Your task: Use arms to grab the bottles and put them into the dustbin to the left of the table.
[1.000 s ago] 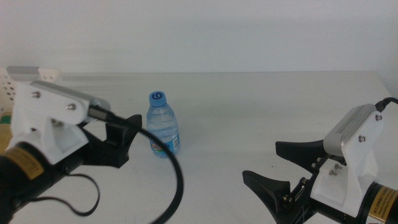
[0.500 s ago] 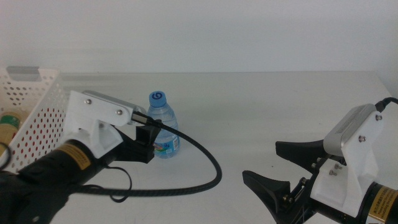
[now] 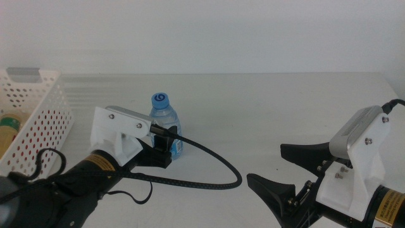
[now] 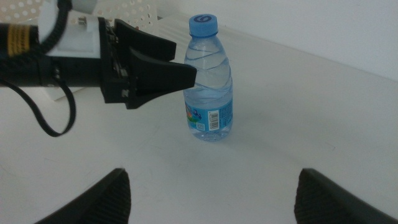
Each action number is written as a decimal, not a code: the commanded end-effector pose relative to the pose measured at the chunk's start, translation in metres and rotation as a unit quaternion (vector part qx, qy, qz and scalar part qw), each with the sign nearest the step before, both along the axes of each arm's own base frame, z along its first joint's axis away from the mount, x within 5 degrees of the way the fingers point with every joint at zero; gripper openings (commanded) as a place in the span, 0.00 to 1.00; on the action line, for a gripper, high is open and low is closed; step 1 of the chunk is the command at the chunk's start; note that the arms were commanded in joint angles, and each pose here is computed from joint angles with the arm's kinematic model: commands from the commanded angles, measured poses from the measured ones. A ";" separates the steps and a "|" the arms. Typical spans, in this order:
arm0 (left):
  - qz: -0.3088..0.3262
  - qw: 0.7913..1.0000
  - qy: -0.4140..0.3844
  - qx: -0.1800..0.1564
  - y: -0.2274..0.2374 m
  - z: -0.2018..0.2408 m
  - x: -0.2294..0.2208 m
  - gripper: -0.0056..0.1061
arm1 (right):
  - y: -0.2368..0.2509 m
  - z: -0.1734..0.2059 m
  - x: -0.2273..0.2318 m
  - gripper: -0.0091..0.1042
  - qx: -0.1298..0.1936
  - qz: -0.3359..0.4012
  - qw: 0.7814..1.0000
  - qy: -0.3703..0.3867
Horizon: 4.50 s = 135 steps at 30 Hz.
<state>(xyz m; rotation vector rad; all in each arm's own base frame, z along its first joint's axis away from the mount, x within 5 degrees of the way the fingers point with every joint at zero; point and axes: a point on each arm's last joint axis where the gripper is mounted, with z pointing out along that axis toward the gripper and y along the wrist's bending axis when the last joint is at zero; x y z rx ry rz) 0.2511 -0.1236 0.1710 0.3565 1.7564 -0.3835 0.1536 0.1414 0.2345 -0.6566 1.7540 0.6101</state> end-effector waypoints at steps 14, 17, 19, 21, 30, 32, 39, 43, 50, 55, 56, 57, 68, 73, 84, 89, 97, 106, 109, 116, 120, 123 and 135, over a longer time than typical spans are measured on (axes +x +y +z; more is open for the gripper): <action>-0.027 0.992 -0.082 -0.096 0.009 -0.003 0.026 0.79 | 0.002 0.016 0.001 0.75 0.033 0.007 0.999 -0.042; -0.041 0.991 -0.085 -0.094 0.007 -0.005 0.032 0.79 | 0.002 0.016 0.001 0.75 0.033 0.007 0.999 -0.042; -0.042 0.991 -0.088 -0.095 0.005 -0.004 0.037 0.79 | 0.002 0.016 0.001 0.75 0.033 0.007 0.999 -0.042; -0.042 0.990 -0.090 -0.095 0.003 -0.004 0.042 0.79 | 0.002 0.016 0.001 0.75 0.033 0.007 0.999 -0.042; -0.062 0.990 -0.092 -0.090 -0.007 -0.010 0.062 0.79 | 0.002 0.016 0.001 0.75 0.033 0.007 0.999 -0.041; -0.061 0.990 -0.092 -0.091 -0.008 -0.012 0.066 0.79 | 0.002 0.016 0.001 0.75 0.033 0.007 0.999 -0.041; -0.058 0.990 -0.094 -0.092 -0.008 -0.012 0.068 0.58 | 0.002 0.016 0.001 0.75 0.033 0.007 0.999 -0.041; -0.063 0.989 -0.092 -0.093 -0.009 -0.012 0.067 0.31 | 0.002 0.016 0.001 0.75 0.033 0.007 0.999 -0.041; -0.078 0.988 -0.095 -0.097 -0.011 -0.004 0.062 0.10 | 0.002 0.016 0.001 0.75 0.033 0.007 0.999 -0.041; -0.067 0.989 -0.100 -0.082 -0.006 0.019 0.052 0.11 | 0.002 0.016 0.001 0.75 0.033 0.007 0.999 -0.042; -0.064 0.990 -0.097 -0.077 -0.005 0.023 0.052 0.11 | 0.002 0.016 0.001 0.75 0.033 0.007 0.999 -0.042; -0.062 0.991 -0.093 -0.071 -0.004 0.029 0.050 0.11 | 0.002 0.016 0.001 0.75 0.033 0.007 0.999 -0.042; -0.037 0.993 -0.107 -0.044 0.011 0.097 0.021 0.11 | 0.002 0.016 0.001 0.75 0.034 0.007 0.999 -0.041; -0.018 0.991 -0.122 -0.041 0.022 0.129 -0.001 0.11 | 0.002 0.016 0.001 0.75 0.034 0.007 0.999 -0.041; 0.013 0.993 -0.115 -0.019 0.040 0.160 -0.035 0.11 | 0.002 0.016 0.001 0.75 0.034 0.007 0.999 -0.041; 0.053 0.997 -0.049 -0.006 0.049 0.168 -0.040 0.11 | 0.002 0.016 0.001 0.75 0.034 0.007 0.999 -0.041; 0.093 0.992 0.066 0.051 0.057 0.203 -0.037 0.11 | 0.002 0.016 0.001 0.75 0.034 0.007 0.999 -0.041; 0.193 0.963 0.166 0.091 0.098 0.236 -0.020 0.11 | 0.002 0.016 0.001 0.75 0.034 0.007 0.999 -0.041; 0.234 0.946 0.202 0.100 0.122 0.239 -0.011 0.11 | 0.002 0.016 0.001 0.75 0.034 0.007 0.999 -0.041; 0.238 0.929 0.268 0.087 0.160 0.235 0.014 0.11 | 0.002 0.016 0.001 0.75 0.034 0.007 0.999 -0.041; 0.221 0.924 0.300 0.087 0.175 0.230 0.032 0.11 | 0.002 0.016 0.001 0.75 0.034 0.007 0.999 -0.041; 0.217 0.914 0.329 0.095 0.187 0.222 0.045 0.11 | 0.002 0.016 0.001 0.75 0.034 0.007 0.999 -0.041; 0.228 0.882 0.401 0.096 0.229 0.175 0.088 0.11 | 0.002 0.016 0.001 0.75 0.034 0.007 0.999 -0.041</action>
